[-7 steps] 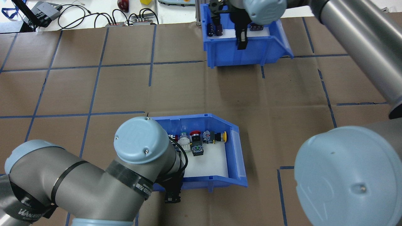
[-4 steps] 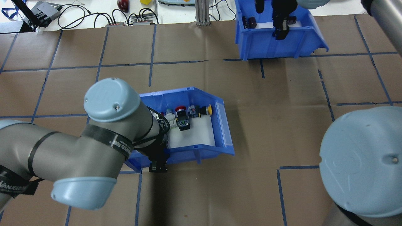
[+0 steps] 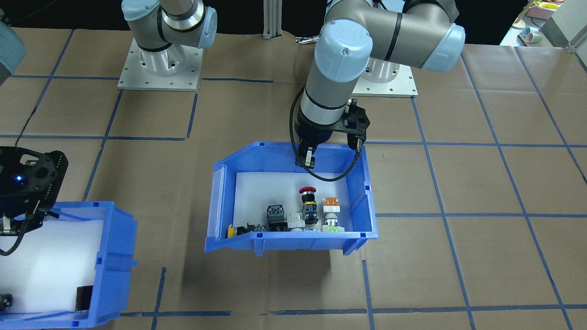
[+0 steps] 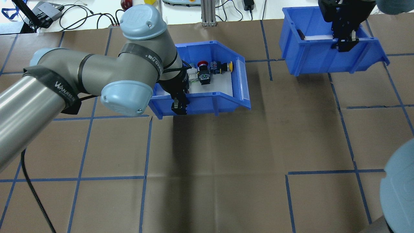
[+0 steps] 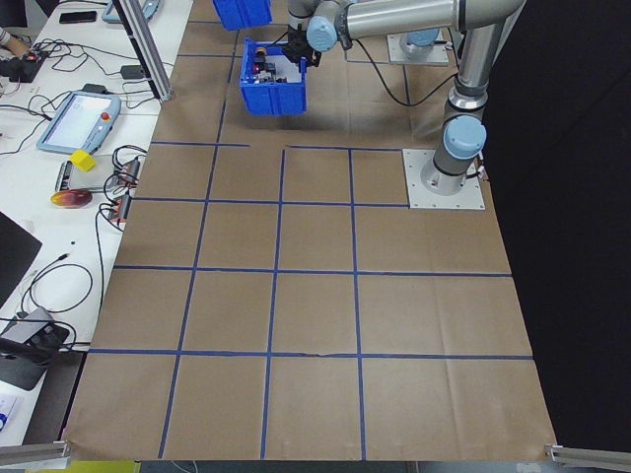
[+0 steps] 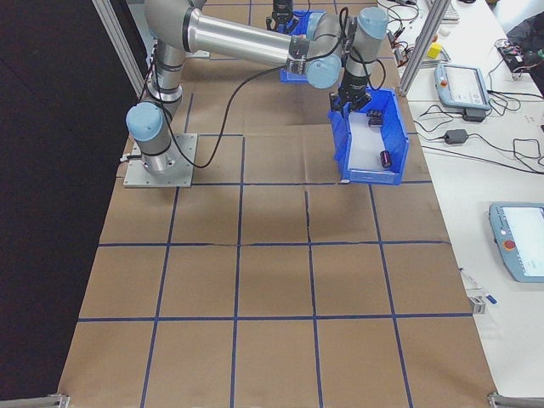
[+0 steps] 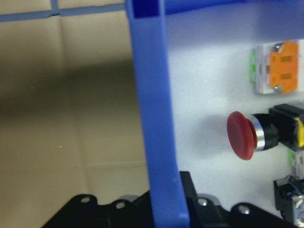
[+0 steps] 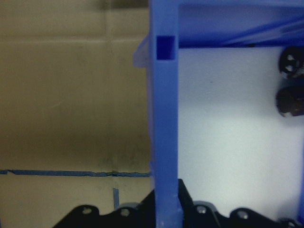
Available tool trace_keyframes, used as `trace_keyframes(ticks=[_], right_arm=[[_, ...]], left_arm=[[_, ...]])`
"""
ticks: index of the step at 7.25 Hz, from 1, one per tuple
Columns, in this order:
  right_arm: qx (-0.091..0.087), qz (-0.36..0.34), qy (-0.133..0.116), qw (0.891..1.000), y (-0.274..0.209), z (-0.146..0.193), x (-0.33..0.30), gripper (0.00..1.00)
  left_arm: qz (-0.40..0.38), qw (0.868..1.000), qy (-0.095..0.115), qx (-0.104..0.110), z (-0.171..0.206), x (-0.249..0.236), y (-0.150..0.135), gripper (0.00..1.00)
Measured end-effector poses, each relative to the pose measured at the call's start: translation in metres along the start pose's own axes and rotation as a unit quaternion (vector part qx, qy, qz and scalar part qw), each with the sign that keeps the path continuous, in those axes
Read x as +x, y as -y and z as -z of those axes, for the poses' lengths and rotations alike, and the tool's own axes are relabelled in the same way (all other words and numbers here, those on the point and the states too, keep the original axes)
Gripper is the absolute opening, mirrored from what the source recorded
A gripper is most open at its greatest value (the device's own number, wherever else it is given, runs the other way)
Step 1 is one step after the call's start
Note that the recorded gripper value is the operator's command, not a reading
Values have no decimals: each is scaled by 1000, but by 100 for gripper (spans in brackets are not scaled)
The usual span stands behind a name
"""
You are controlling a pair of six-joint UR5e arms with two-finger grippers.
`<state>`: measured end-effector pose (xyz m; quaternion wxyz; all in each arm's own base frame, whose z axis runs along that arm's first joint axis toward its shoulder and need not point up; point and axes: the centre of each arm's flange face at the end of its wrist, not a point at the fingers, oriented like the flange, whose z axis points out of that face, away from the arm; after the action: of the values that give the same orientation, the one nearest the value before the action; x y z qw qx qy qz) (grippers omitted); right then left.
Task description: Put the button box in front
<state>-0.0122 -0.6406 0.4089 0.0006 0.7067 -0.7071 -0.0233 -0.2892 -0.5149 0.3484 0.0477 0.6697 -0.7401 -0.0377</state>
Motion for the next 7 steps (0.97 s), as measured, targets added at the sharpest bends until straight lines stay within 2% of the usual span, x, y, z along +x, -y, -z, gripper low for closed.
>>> trace_keyframes(ticks=[3, 6, 7], right_arm=[[4, 0, 10, 1000, -23, -1, -49, 6], [4, -2, 9, 1000, -22, -11, -81, 6], [4, -1, 9, 1000, -19, -12, -91, 6]], left_arm=[[-4, 1000, -11, -4, -51, 48, -6, 4], [-6, 1000, -18, -6, -69, 61, -7, 13], [-6, 1000, -17, -5, -72, 63, -8, 19]])
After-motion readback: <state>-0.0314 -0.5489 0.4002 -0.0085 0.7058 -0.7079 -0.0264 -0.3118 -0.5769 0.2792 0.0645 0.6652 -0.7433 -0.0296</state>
